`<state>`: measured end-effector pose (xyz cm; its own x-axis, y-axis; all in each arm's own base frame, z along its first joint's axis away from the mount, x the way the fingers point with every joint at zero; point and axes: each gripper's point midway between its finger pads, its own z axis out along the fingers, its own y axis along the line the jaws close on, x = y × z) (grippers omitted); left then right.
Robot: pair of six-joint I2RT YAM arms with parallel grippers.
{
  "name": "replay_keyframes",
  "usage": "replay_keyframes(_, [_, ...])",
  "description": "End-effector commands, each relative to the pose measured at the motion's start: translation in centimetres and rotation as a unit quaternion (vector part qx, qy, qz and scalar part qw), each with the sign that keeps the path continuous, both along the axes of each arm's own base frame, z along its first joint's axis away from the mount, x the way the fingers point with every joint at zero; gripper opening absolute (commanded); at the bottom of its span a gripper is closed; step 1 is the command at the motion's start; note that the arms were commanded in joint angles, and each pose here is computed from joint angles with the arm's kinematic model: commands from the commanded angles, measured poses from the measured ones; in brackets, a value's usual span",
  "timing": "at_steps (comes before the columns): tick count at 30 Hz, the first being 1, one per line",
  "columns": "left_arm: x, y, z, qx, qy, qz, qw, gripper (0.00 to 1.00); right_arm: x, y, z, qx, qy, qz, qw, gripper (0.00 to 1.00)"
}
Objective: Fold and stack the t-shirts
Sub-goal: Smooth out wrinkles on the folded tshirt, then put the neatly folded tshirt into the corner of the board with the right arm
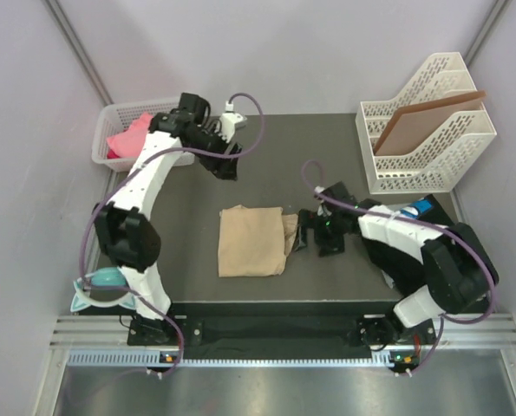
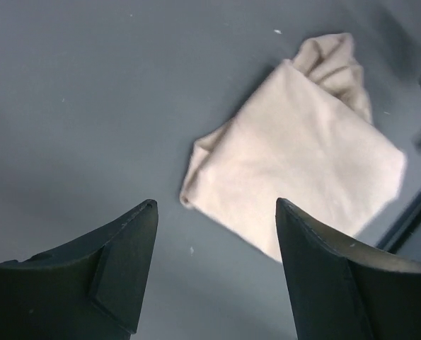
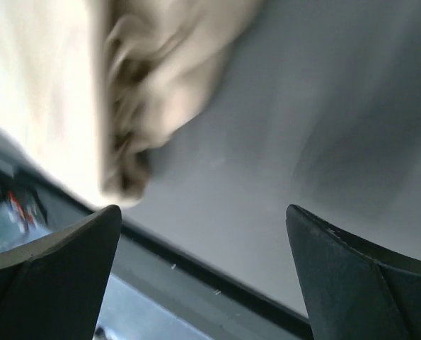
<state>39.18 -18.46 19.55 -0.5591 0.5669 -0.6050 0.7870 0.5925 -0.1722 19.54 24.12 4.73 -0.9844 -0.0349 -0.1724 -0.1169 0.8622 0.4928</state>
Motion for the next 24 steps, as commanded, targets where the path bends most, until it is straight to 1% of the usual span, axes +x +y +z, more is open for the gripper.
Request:
replay_keyframes(1, [-7.9, -1.5, 3.8, -0.042, 0.012, -0.057, 0.997, 0.73, 5.4, -4.2, 1.4, -0.003, -0.028, -0.053, 0.998, 1.0])
replay_keyframes(2, [-9.1, -1.8, 4.5, -0.04, -0.003, -0.065, 0.997, 0.73, 6.9, -4.9, 1.2, 0.004, -0.03, -0.07, 0.997, 1.0])
replay_keyframes(3, [-10.6, -2.7, 3.8, -0.026, 0.0, -0.083, 0.996, 0.73, 7.8, -4.6, 0.4, 0.007, -0.018, -0.072, 0.997, 1.0])
replay_keyframes(4, [-12.1, -2.8, 2.1, -0.013, 0.022, -0.092, 0.995, 0.73, 8.3, -4.2, 0.3, 0.023, -0.009, -0.07, 0.997, 1.0])
replay_keyframes(6, [-14.1, -3.4, 0.8, 0.005, 0.031, -0.113, 0.993, 0.73, 9.6, -3.2, -0.7, 0.03, 0.001, -0.071, 0.997, 1.0])
replay_keyframes(7, [-15.8, -3.9, -1.0, 0.022, 0.051, -0.132, 0.99, 0.73, 9.7, -2.6, -0.8, 0.043, 0.007, -0.066, 0.997, 1.0])
replay_keyframes(10, [-18.3, -4.1, -4.5, 0.058, 0.092, -0.159, 0.981, 0.72, 10.7, -1.7, -1.4, 0.059, 0.015, -0.063, 0.996, 1.0])
replay_keyframes(12, [-18.8, -4.1, -6.4, 0.072, 0.118, -0.166, 0.976, 0.71, 11.0, -1.2, -2.0, 0.07, 0.029, -0.066, 0.995, 1.0])
replay_keyframes(13, [-19.2, -3.9, -7.6, 0.08, 0.136, -0.166, 0.973, 0.71, 11.1, -0.8, -2.0, 0.088, 0.035, -0.062, 0.994, 1.0])
replay_keyframes(15, [-19.6, -3.7, -8.8, 0.085, 0.153, -0.164, 0.971, 0.7, 11.1, -0.1, -2.6, 0.108, 0.056, -0.06, 0.991, 1.0])
replay_keyframes(16, [-19.4, -3.8, -9.3, 0.085, 0.155, -0.161, 0.971, 0.7, 11.4, 0.3, -2.6, 0.119, 0.053, -0.057, 0.99, 1.0])
replay_keyframes(18, [-19.6, -3.7, -9.9, 0.087, 0.158, -0.157, 0.971, 0.7, 11.0, 1.0, -3.1, 0.139, 0.074, -0.053, 0.986, 1.0])
replay_keyframes(19, [-19.5, -3.9, -10.0, 0.084, 0.156, -0.156, 0.972, 0.7, 11.2, 1.3, -3.0, 0.147, 0.073, -0.05, 0.985, 1.0])
replay_keyframes(24, [-19.1, -3.6, -10.8, 0.103, 0.144, -0.155, 0.972, 0.7, 11.5, 1.8, -3.6, 0.162, 0.086, -0.053, 0.982, 1.0])
